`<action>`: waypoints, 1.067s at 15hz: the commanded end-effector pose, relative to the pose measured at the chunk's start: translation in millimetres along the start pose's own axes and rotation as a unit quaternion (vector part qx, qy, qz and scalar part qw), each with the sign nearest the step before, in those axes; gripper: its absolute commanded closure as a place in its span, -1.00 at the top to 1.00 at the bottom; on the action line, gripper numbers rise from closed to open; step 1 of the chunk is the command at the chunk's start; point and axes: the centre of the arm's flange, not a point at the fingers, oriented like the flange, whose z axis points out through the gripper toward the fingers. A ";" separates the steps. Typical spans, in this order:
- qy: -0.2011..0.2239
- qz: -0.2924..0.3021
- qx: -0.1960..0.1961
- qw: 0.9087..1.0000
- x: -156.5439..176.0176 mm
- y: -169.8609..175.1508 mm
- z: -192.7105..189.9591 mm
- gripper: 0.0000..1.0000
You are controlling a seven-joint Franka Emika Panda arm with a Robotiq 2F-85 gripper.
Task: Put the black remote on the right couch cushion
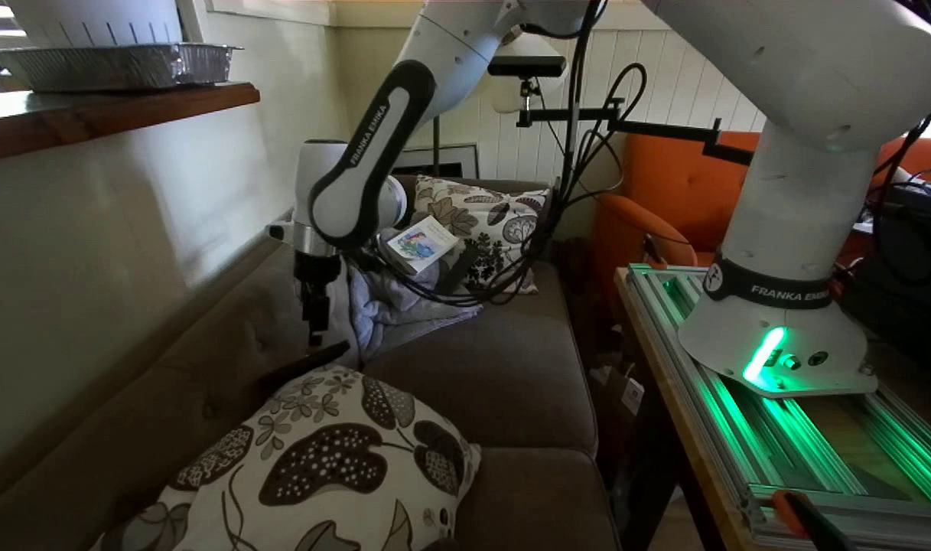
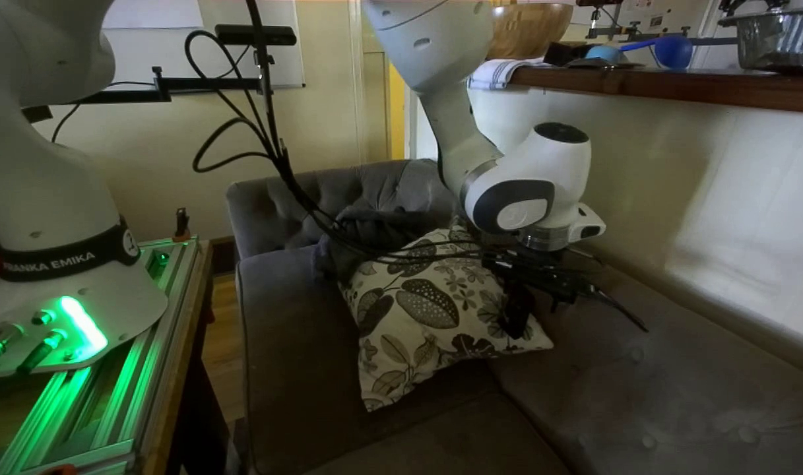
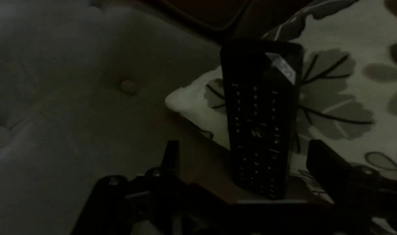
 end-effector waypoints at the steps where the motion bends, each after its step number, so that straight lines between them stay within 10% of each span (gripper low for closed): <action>1: -0.004 0.011 0.054 0.998 10.8 37.3 16.1 1.00; 9: -0.008 0.035 0.160 0.987 15.8 61.8 39.2 1.00; 16: 0.005 0.053 0.157 0.986 9.2 65.0 70.4 1.00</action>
